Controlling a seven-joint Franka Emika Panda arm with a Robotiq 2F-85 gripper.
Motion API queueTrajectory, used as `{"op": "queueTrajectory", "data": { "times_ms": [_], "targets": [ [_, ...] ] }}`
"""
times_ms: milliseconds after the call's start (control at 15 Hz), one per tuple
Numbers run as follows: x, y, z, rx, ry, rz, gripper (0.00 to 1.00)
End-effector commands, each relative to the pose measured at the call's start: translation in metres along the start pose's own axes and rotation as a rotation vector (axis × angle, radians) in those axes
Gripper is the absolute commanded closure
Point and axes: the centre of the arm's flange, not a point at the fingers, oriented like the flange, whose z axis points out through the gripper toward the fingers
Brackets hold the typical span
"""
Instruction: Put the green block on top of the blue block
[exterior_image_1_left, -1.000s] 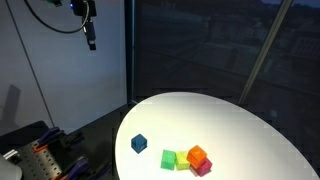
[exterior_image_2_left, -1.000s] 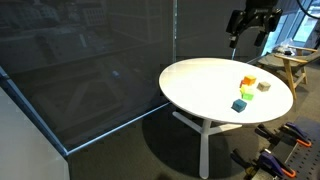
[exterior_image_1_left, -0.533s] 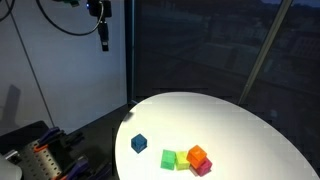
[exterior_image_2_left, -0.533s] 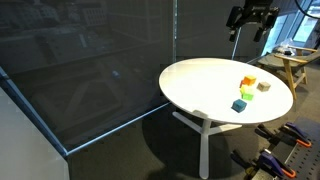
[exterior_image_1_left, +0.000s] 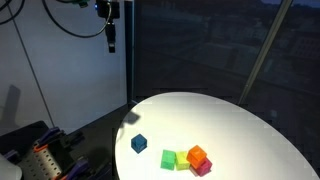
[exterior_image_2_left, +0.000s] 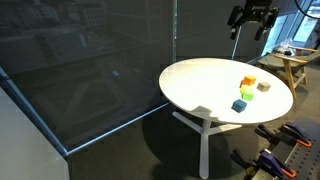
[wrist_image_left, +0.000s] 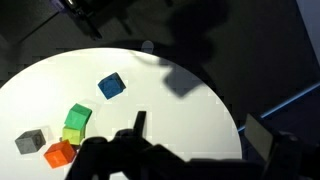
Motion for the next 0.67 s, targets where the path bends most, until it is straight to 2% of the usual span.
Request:
{"op": "queueTrajectory", "data": {
  "times_ms": [0, 600],
  "targets": [
    [0.024, 0.007, -0.004, 0.0, 0.006, 0.033, 0.0],
    [0.068, 0.033, 0.023, -0.032, -0.018, -0.022, 0.0]
  ]
}}
